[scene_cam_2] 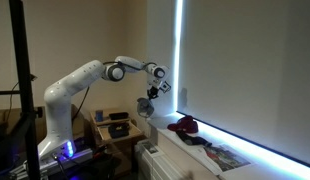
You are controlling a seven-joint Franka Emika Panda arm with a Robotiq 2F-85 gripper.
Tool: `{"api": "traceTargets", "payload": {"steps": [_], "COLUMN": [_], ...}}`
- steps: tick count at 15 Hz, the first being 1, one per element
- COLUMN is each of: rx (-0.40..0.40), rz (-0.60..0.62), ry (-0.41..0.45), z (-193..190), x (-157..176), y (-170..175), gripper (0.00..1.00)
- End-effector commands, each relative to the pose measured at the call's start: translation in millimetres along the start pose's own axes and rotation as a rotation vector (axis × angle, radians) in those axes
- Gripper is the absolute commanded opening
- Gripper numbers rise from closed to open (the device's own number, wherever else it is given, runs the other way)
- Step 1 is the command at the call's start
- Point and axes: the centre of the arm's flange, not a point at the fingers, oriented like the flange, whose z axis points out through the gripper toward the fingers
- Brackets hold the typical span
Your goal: Take the blue cap on the windowsill and put it on the black cap on the drawer
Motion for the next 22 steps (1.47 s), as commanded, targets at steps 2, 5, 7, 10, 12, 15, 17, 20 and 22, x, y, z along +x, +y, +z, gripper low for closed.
{"api": "traceTargets", "payload": {"steps": [2,5,7,10,12,15,17,20,22], "rx": [0.081,0.086,0.009,-0.112,-0.135,-0.121,-0.073,-0.001,-0.006], "rz": [-0.188,-0.299,-0.392,-0.469,-0.474,-0.479,-0.448,-0.349,-0.264], "ry": [0.155,0.280,0.322,0.407,0.530,0.703,0.787,0.780,0.668], "z": [15,6,-6,-42,-78,-113,-124,-136,-124], "x": [-55,-53,-58,-80,-88,-118,-135,-120,-90], "y": [-41,-54,-57,-71,-86,-115,-126,-124,-115], "gripper": [0.01,0.01,0.01,0.01,0.01,0.01,0.01,0.01,0.01]}}
